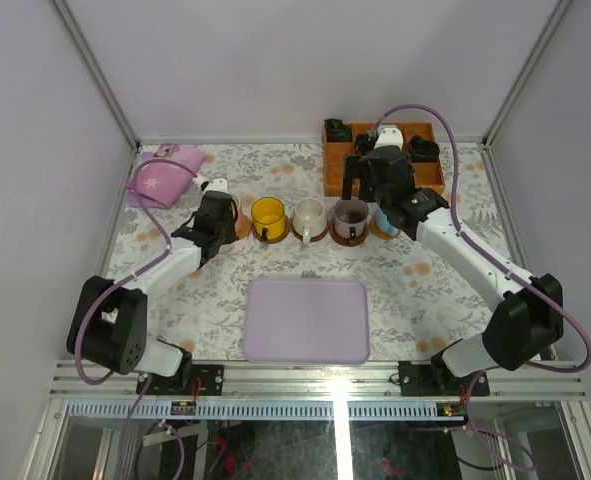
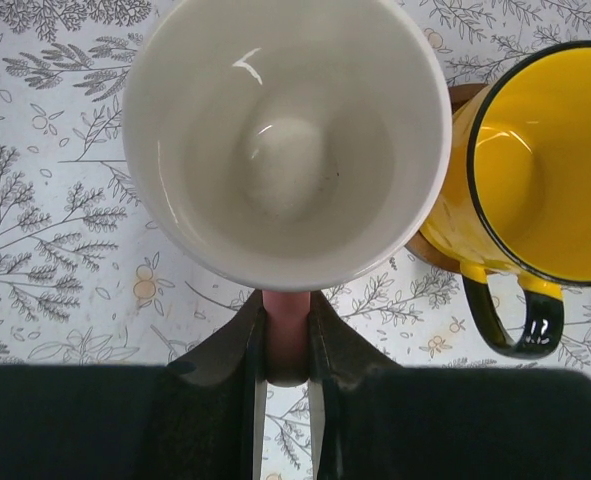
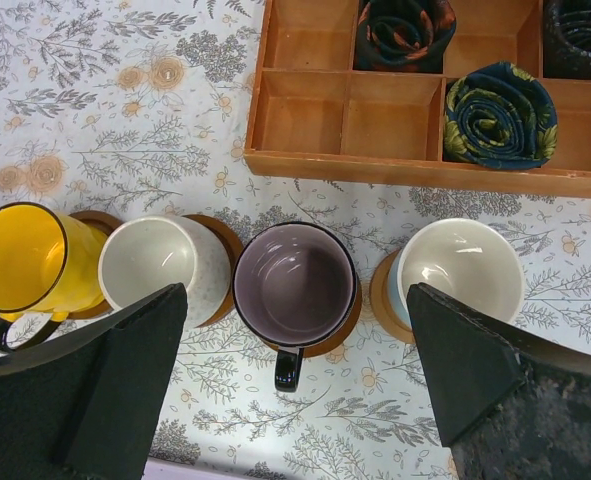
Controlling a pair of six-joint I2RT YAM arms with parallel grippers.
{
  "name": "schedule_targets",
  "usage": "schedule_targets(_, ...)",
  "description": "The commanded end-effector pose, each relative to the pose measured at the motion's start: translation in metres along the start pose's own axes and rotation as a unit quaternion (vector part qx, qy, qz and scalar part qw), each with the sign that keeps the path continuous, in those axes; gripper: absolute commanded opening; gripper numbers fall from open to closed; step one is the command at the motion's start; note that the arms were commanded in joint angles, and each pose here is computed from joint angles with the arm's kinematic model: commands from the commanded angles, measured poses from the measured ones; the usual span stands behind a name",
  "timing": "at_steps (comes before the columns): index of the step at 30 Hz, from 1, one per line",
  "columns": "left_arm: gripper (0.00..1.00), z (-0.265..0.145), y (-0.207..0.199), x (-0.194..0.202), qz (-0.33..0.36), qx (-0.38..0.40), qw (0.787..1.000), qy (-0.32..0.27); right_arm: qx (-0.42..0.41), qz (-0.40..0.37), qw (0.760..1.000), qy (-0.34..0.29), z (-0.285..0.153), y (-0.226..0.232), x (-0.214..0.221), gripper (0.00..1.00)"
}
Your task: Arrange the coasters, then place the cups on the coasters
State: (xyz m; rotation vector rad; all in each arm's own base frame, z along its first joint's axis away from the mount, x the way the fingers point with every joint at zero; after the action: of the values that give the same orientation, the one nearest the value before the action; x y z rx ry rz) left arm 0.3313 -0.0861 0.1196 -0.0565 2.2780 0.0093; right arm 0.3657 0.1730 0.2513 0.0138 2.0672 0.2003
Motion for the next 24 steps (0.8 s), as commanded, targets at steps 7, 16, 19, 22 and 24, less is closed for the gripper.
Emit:
schedule_targets(7, 0.0, 0.022, -0.008, -0.055, -0.013, 0.021, 0.995, -0.095, -0.016, 0.014, 0.999, -0.025, -0.003, 0.005, -0.02, 0.99)
schedule_targets(16, 0.0, 0.025, -0.011, -0.052, -0.012, 0.034, 0.996, -0.086, -0.024, 0.017, 0.999, -0.02, 0.002, 0.009, -0.02, 0.99)
schedule_targets(19, 0.0, 0.025, -0.012, -0.048, -0.014, 0.039, 0.996, -0.081, -0.027, 0.018, 0.999, -0.017, 0.004, 0.01, -0.019, 0.99)
schedule_targets(22, 0.0, 0.024, -0.012, -0.043, -0.017, 0.042, 0.996, -0.072, -0.029, 0.018, 0.999, -0.016, 0.004, 0.011, -0.019, 0.99)
schedule_targets(24, 0.0, 0.024, -0.012, -0.038, -0.018, 0.041, 0.997, -0.064, -0.03, 0.019, 0.999, -0.016, 0.004, 0.012, -0.019, 0.99)
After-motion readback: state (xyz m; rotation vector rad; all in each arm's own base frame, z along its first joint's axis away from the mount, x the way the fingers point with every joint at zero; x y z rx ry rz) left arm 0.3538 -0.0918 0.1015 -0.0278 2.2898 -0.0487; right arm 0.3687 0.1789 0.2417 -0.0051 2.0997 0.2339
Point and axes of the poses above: each gripper's point midway between its finger pads, its own z axis out along the fingers, its own y axis along the line the jaws close on, x = y × z, the point moved 4 cm from there along -z, back along the fingers, and after that the axes turned 4 degrees about z, right-handed, at the moved point
